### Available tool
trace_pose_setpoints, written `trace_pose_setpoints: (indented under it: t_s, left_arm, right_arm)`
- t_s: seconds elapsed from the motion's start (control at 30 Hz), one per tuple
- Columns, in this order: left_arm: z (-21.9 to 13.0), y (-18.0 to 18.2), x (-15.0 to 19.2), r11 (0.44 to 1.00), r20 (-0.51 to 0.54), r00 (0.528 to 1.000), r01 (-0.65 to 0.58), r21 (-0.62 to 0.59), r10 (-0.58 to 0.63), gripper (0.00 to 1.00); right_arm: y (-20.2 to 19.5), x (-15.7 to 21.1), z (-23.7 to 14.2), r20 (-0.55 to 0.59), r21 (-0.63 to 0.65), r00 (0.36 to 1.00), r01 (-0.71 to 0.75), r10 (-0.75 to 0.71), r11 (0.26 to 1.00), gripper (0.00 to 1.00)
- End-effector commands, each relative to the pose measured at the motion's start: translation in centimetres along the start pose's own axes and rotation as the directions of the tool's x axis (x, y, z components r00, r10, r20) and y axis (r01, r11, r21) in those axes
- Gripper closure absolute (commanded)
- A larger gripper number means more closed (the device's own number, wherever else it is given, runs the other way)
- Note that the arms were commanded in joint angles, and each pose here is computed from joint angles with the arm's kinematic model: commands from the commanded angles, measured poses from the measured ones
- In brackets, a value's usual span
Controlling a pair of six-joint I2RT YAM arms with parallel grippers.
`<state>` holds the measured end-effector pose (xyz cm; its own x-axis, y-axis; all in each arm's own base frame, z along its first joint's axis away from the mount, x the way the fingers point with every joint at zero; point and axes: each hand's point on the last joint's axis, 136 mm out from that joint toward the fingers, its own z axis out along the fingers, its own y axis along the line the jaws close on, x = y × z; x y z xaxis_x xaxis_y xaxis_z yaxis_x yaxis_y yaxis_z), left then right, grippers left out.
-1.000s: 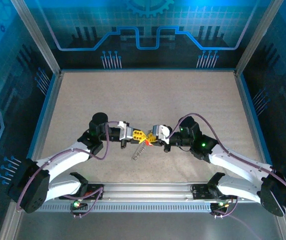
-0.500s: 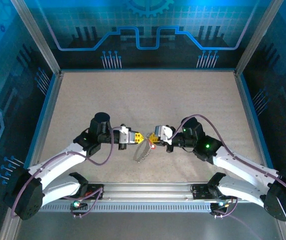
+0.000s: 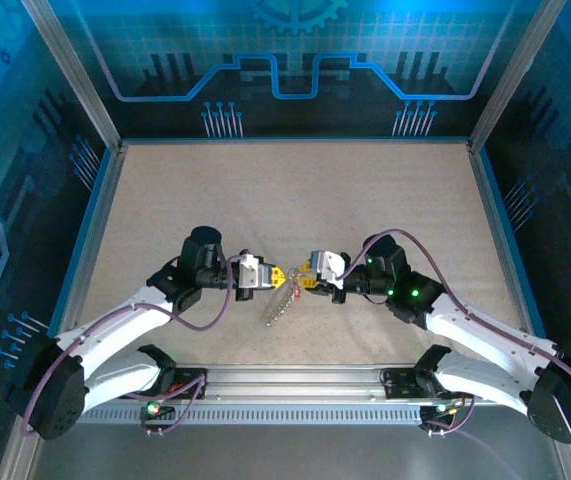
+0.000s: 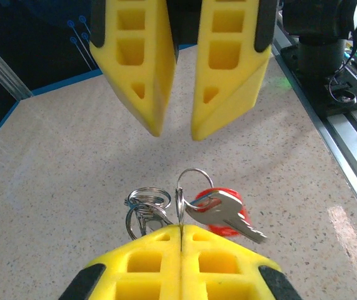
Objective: Put the keys on the keyring
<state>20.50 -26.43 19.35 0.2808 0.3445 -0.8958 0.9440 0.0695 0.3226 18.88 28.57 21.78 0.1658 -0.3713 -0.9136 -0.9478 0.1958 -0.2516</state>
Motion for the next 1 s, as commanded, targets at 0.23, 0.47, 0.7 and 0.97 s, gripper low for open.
trace_pose_setpoints:
  t_s: [0.23,0.47,0.7,0.97]
  left_arm:
    - [-0.1,-0.2,-1.7,0.999,0.065,0.997,-0.051,0.013,0.050,1.00]
    - [0.0,-0.5,-1.8,0.998,0.070,0.996,-0.054,0.024,0.052,1.00]
    - [0.2,-0.7,-1.8,0.998,0.074,0.996,-0.053,0.038,0.050,1.00]
    - [0.2,-0.9,-1.7,0.998,0.069,0.997,-0.051,0.046,0.047,1.00]
  right_arm:
    - [0.1,-0.2,0.9,-0.007,-0.051,0.999,-0.040,0.040,0.998,0.71]
    - [-0.3,0.4,1.8,-0.044,-0.056,0.996,-0.075,0.072,0.996,0.71]
    - [-0.3,1.0,2.6,-0.067,-0.067,0.995,-0.084,0.080,0.994,0.73]
    - [-0.1,1.6,2.7,-0.071,-0.058,0.995,-0.081,0.077,0.995,0.89]
